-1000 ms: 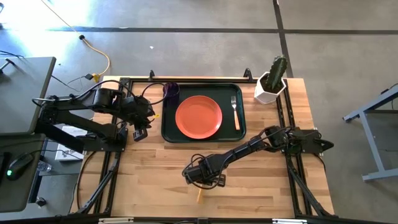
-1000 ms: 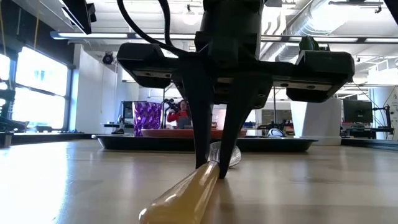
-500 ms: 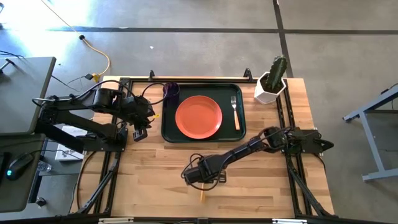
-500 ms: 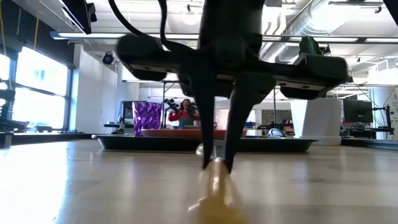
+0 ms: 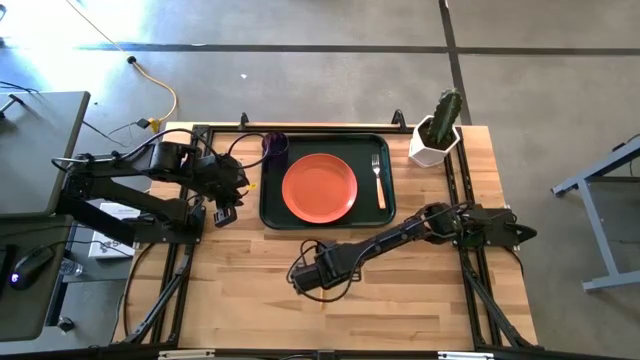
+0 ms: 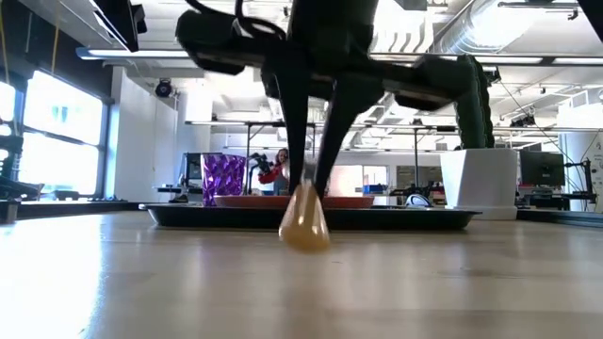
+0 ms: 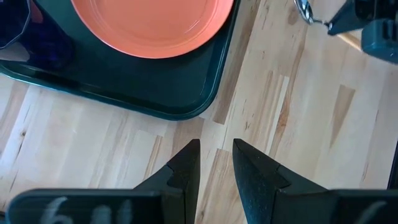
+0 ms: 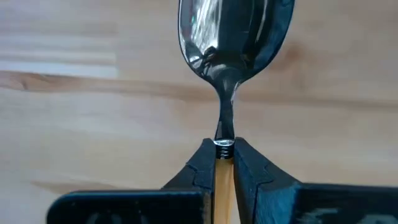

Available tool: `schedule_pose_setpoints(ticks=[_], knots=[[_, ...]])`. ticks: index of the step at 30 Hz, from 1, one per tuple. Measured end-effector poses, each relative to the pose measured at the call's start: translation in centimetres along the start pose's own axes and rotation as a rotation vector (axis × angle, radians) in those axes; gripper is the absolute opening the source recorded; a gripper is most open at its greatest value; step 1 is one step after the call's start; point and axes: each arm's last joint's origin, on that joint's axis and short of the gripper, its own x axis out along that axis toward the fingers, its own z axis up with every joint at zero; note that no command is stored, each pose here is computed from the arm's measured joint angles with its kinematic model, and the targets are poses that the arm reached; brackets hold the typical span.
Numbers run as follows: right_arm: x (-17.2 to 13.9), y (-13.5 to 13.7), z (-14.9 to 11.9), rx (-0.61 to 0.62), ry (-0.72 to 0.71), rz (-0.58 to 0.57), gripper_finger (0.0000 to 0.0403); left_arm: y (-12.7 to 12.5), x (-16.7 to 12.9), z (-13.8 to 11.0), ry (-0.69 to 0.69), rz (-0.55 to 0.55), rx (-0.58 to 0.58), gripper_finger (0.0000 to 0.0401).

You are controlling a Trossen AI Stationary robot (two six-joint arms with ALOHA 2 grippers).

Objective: Pick and place plate/cup/fork/spoon on tray
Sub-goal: Put the orange spoon on the right side of the orange plate

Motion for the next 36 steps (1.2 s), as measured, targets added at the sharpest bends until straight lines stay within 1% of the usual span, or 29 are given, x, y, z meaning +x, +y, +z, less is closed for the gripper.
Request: schedule_pose_setpoints(ticks=[5, 12, 18, 24, 36], knots=[[-2.1, 0.3, 1.3, -0.098, -0.099, -0.029, 0.001, 0.0, 0.0, 0.0, 0.0, 0.0, 0.003, 0.0085], [-5.7, 0.9, 3.6, -0.288, -0.266, -0.047, 0.001, 0.0, 0.0, 0.0, 0.0, 0.0, 0.004, 0.0085], [-8.0, 0.7, 6.3, -0.423, -0.352, -0.151, 0.001, 0.0, 0.0, 0.0, 0.0, 0.0, 0.004, 0.0085], [-8.8, 0.7, 9.5, -0.516, -0.386, -0.196, 0.001, 0.0, 0.0, 0.0, -0.001, 0.0, 0.003, 0.0085], [-8.6, 0.9, 16.1, -0.588, -0.385, -0.281, 0.001, 0.0, 0.0, 0.0, -0.001, -0.001, -0.022, 0.0085]])
